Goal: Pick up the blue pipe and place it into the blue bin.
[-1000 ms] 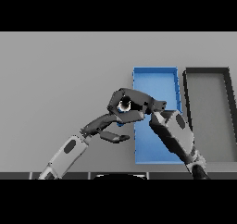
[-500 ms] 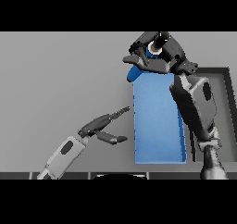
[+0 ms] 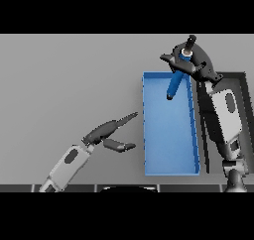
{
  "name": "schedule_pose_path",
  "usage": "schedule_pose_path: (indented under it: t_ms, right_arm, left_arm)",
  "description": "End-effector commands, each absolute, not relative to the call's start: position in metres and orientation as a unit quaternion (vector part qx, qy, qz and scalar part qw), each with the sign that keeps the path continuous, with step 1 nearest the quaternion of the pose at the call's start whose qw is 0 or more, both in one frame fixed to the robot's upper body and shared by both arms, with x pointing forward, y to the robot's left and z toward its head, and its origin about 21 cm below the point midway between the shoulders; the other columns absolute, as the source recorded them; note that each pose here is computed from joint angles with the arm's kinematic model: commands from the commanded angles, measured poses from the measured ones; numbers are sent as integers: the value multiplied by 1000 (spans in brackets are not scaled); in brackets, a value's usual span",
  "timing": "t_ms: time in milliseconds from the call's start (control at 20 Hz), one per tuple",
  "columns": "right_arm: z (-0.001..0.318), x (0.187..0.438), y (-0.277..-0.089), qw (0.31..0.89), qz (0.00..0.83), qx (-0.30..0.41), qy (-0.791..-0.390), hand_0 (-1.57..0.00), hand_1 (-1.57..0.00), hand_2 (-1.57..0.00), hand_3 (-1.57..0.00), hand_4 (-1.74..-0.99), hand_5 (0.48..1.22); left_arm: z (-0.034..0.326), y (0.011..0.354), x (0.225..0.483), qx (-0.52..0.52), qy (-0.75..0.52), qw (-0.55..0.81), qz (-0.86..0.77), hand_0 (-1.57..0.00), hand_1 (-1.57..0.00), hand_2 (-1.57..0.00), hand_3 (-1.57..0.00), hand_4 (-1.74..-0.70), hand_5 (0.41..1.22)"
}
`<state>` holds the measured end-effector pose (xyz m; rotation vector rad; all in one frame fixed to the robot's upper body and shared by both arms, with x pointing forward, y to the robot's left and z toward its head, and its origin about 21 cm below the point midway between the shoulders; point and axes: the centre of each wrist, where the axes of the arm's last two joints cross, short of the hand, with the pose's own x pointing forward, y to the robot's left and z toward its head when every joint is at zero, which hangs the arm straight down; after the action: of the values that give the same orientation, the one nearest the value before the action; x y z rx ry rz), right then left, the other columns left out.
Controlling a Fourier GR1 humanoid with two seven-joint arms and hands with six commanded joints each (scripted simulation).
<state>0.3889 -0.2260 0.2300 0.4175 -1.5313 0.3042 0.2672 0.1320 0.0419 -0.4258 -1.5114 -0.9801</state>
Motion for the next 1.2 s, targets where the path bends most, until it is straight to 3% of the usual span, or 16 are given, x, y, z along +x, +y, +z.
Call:
schedule_pose_path:
  t_ms: [0, 250, 450, 500, 550, 650, 800, 950, 1150]
  right_arm:
    - [220, 386, -231, 708, 127, 176, -672, -1571, -1571, -1571, -1571, -1740, 1120]
    - [164, 371, -238, 800, 101, 145, -574, -1571, -1571, -1571, -1571, -1741, 1122]
    - [122, 362, -245, 842, 116, 121, -513, -1571, -1571, -1571, -1571, -1591, 1114]
    - [114, 361, -245, 856, 115, 111, -492, -1571, -1571, -1571, -1330, -1599, 1110]
    - [106, 363, -246, 870, 112, 102, -469, -1563, -1459, -1393, -1122, -1547, 1133]
    - [95, 365, -246, 894, 115, 92, -424, -1045, -933, -891, -718, -1455, 1164]
    - [91, 366, -241, 906, 154, 85, -386, -534, -477, -456, -367, -1285, 1141]
    - [89, 366, -236, 897, 216, 32, -384, -273, -244, -233, -187, -1179, 975]
    - [82, 363, -231, 881, 269, -4, -389, -111, -99, -95, -76, -1125, 821]
  left_arm:
    - [42, 133, 266, -184, -654, 599, -423, 1, 1, 1, 1, -890, 474]
    - [39, 133, 266, -185, -655, 598, -423, 1, 1, 1, 1, -881, 463]
    - [39, 130, 264, -190, -657, 595, -421, 1, 1, 1, 1, -884, 460]
    - [41, 130, 265, -188, -655, 596, -425, 1, 1, 1, 1, -885, 457]
    - [40, 129, 264, -188, -653, 599, -424, 1, 1, 1, 1, -886, 455]
    - [44, 132, 267, -185, -651, 602, -423, 1, 1, 1, 1, -885, 454]
    - [40, 131, 263, -182, -649, 604, -426, 1, 1, 1, 1, -888, 453]
    - [42, 130, 266, -184, -651, 602, -424, 1, 1, 1, 1, -893, 454]
    - [40, 128, 267, -186, -654, 600, -421, 1, 1, 1, 1, -899, 450]
